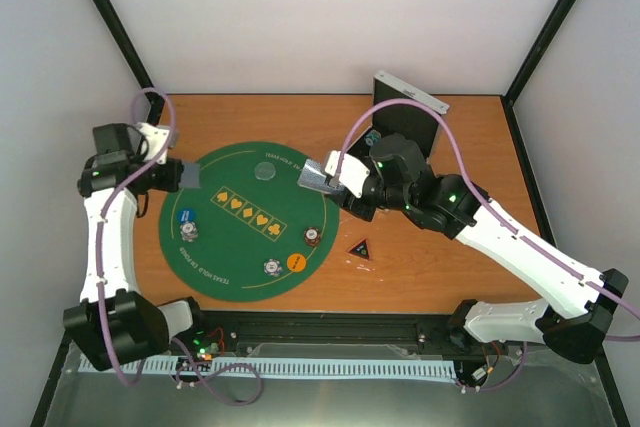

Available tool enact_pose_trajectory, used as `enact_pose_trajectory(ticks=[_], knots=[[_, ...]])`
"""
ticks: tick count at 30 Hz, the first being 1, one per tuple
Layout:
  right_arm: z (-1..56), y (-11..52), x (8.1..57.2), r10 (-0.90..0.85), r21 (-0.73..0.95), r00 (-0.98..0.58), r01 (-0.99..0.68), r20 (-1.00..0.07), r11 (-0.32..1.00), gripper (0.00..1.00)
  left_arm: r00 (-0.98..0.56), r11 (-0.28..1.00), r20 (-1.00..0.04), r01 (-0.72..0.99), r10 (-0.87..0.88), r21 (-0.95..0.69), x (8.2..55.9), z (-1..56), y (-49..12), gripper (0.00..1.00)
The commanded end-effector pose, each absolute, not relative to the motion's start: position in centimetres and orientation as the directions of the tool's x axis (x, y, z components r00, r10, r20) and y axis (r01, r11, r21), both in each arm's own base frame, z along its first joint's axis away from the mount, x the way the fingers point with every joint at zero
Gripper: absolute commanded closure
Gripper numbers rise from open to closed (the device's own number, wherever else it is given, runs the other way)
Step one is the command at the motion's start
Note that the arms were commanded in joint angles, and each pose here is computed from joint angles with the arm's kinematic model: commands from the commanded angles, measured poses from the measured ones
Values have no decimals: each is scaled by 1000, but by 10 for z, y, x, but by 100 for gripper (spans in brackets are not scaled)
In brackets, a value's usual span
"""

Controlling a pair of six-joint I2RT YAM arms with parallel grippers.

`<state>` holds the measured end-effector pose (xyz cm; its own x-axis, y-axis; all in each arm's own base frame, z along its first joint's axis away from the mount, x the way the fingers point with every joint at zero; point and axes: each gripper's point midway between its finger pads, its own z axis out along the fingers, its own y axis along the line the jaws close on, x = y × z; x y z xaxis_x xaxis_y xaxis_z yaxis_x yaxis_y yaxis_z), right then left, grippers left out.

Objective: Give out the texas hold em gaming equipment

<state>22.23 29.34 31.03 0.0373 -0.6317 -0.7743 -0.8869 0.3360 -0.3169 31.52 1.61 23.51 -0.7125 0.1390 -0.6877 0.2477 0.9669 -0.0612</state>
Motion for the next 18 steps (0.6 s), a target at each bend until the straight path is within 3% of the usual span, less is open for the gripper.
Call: enact_pose_trajectory(ticks=[1,8,18], knots=[[333,294,221,-570,-282,21,-884,-821,374,50,-684,964,-723,245,98,-102,314,237,44,99],[321,295,220,-543,-271,22,-883,-839,383,50,-719,963,-694,208,31,-172,311,221,59,99],[295,289,213,-592,-285,29,-895,-805,344,48,-740,904,-672,263,-36,-337,301,222,30,99]])
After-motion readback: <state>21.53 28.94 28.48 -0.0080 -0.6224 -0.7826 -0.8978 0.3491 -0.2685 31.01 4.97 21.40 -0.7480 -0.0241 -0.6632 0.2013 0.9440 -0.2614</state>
